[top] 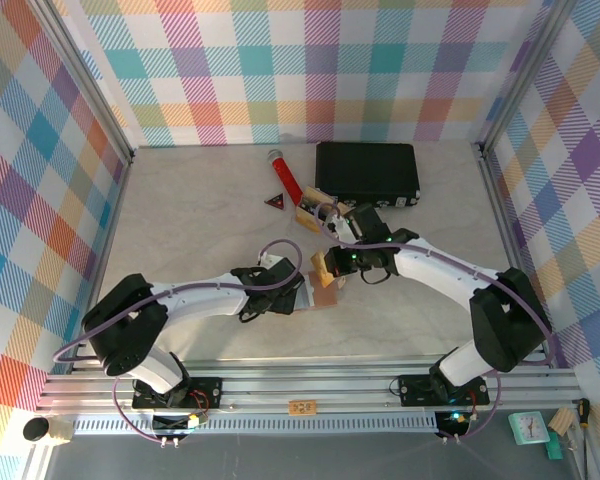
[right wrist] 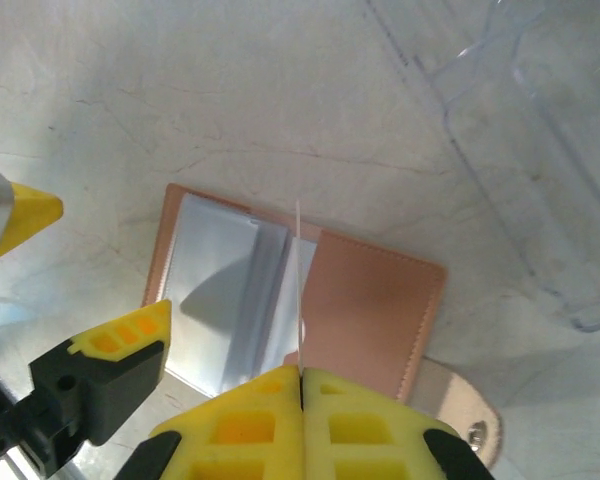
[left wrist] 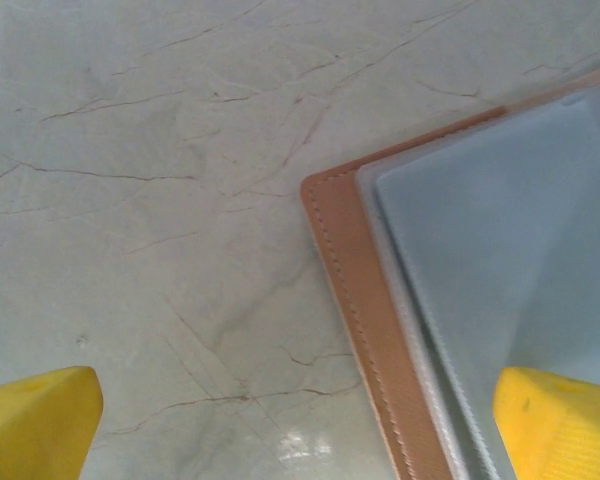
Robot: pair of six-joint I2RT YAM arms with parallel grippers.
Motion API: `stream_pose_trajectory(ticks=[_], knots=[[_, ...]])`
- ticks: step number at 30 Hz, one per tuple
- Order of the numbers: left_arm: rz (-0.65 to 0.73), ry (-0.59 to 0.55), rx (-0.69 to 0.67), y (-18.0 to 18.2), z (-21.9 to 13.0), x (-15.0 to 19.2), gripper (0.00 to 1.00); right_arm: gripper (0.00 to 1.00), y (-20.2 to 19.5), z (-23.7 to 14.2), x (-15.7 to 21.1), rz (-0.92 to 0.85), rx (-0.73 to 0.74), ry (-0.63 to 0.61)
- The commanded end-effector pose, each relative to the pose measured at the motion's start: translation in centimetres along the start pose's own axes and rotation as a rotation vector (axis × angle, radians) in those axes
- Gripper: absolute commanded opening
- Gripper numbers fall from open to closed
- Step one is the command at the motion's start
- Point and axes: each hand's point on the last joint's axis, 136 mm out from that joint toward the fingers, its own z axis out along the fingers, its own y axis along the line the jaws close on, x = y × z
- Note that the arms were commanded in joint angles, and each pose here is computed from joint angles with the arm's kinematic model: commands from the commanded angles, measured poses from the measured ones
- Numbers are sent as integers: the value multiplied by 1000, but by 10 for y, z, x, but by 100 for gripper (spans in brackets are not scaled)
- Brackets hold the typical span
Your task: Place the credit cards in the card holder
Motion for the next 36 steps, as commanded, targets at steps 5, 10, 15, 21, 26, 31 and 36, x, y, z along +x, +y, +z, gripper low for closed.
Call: stream_pose_trajectory(ticks=[5, 10, 15, 21, 26, 31, 36], knots=[[39, 3, -119, 17, 2, 4, 100, 0, 21, 0, -5, 81, -143, -79], [30, -4, -141, 21, 1, 3, 100, 0, 22, 2, -2, 104, -165, -90], [19, -8, -138, 20, 0, 2, 100, 0, 23, 6, 1, 147, -197, -105], [12, -24, -139, 22, -7, -3, 100, 0, 25, 10, 2, 212, -255, -139], [12, -41, -149, 25, -12, -10, 100, 0, 23, 13, 2, 279, -285, -178], [12, -48, -155, 24, -14, -14, 100, 0, 20, 15, 4, 335, -308, -212], [8, -66, -137, 20, -15, -19, 100, 0, 17, 15, 6, 375, -326, -240]])
